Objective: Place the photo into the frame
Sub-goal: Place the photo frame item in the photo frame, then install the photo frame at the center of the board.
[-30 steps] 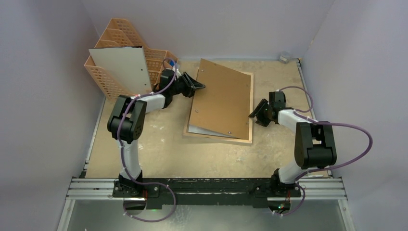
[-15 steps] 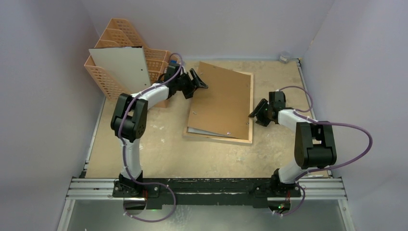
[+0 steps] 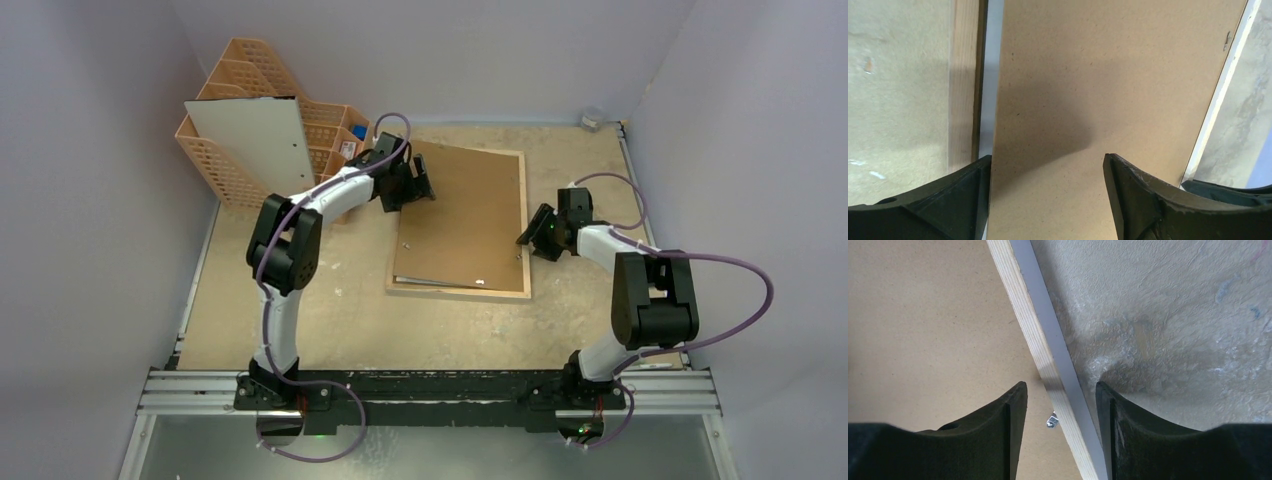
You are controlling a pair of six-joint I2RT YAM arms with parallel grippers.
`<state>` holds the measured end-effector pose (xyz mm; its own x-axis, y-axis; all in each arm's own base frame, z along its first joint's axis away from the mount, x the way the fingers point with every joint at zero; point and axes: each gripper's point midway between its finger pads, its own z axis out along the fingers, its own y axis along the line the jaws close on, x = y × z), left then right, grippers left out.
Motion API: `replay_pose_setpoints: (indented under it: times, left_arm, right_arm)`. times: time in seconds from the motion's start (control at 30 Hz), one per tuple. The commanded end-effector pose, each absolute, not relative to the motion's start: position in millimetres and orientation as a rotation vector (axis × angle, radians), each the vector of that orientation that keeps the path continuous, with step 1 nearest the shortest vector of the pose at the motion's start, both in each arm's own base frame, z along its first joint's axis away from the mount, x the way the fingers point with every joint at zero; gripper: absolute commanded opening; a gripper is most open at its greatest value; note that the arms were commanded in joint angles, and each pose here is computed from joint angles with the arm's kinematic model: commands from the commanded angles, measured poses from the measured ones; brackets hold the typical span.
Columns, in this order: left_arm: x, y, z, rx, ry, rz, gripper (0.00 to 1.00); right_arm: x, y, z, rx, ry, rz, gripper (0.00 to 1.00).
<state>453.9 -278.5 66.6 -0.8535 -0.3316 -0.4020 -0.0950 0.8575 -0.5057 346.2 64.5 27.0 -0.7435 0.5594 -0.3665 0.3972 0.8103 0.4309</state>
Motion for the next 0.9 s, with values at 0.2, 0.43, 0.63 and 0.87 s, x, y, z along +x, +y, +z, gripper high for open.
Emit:
replay_pose_setpoints:
  times: [0.2,0.43,0.63,0.87]
  left_arm:
    - [455.9,-236.3,119.5,-0.222,2.498,-0.361,0.81]
    - [439.9,-222.4,93.9,-0.192,2.564,-0.382,0.77]
    - [425.8,-230.7,72.1,-0.189,2.607,-0.648,0.64]
    - [394.8,-242.6,67.7,-0.147,2.581,-0.836,0.22]
  right_arm:
    - [344.9,45.5,44.5,0.617,2.510,0.311,0.59]
    - [358.9,47.4,80.0,0.609,2.412,0.336,0.61]
    - [359.3,97.7,111.1,0.493,2.401,0.596,0.61]
    - [355.1,193.9,99.2,0.249,2.463,0.878,0.58]
